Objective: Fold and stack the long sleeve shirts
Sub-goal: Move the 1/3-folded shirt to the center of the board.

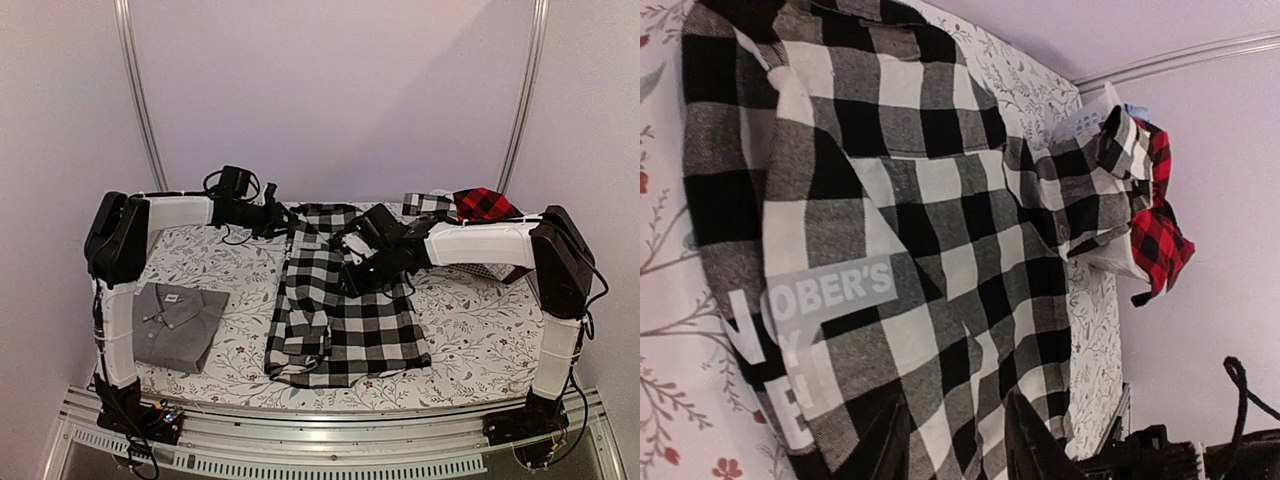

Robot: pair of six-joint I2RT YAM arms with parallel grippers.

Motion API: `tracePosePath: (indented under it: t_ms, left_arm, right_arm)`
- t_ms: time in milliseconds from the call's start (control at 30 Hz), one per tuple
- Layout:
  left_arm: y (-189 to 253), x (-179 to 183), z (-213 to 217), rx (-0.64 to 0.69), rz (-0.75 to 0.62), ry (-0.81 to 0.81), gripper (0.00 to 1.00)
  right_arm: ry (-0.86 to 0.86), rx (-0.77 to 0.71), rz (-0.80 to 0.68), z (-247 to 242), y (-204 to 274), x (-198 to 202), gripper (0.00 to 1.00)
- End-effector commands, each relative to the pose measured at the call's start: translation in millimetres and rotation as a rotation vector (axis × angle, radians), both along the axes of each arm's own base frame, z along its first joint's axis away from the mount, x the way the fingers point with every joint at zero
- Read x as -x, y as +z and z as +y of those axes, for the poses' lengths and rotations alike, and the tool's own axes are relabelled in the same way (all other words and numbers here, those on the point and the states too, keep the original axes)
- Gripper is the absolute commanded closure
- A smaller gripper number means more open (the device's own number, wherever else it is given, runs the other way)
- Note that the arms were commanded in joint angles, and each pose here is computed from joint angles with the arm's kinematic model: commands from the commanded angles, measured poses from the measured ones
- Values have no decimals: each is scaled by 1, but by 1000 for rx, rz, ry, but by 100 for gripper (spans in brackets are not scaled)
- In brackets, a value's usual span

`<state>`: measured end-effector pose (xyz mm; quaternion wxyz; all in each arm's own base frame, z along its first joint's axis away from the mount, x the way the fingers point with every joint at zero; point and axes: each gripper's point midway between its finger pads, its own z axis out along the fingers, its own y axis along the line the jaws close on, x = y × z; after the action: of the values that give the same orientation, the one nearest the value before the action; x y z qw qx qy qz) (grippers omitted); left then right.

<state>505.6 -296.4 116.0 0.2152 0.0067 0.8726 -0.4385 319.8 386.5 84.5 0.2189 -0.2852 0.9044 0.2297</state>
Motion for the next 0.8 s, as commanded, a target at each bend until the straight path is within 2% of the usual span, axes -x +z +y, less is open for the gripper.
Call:
tracePosePath:
  t_ms: [0, 133, 300, 567, 767]
  left_arm:
    - [12, 31, -25, 66, -17, -3, 68]
    - [-5, 57, -42, 55, 5, -32, 69]
    - [-48, 82, -44, 34, 116, -24, 69]
    - [-118, 100, -4, -114, 259, 83, 69]
    - [-138, 109, 41, -189, 300, 157, 69]
  right_arm:
    - [-246, 3, -91, -43, 25, -38, 63]
    - [-332, 2, -122, -69, 30, -48, 61]
    - [-377, 14, -135, -87, 31, -50, 59]
    - [-407, 19, -146, -98, 32, -48, 59]
    - [-414, 33, -139, -105, 25, -44, 58]
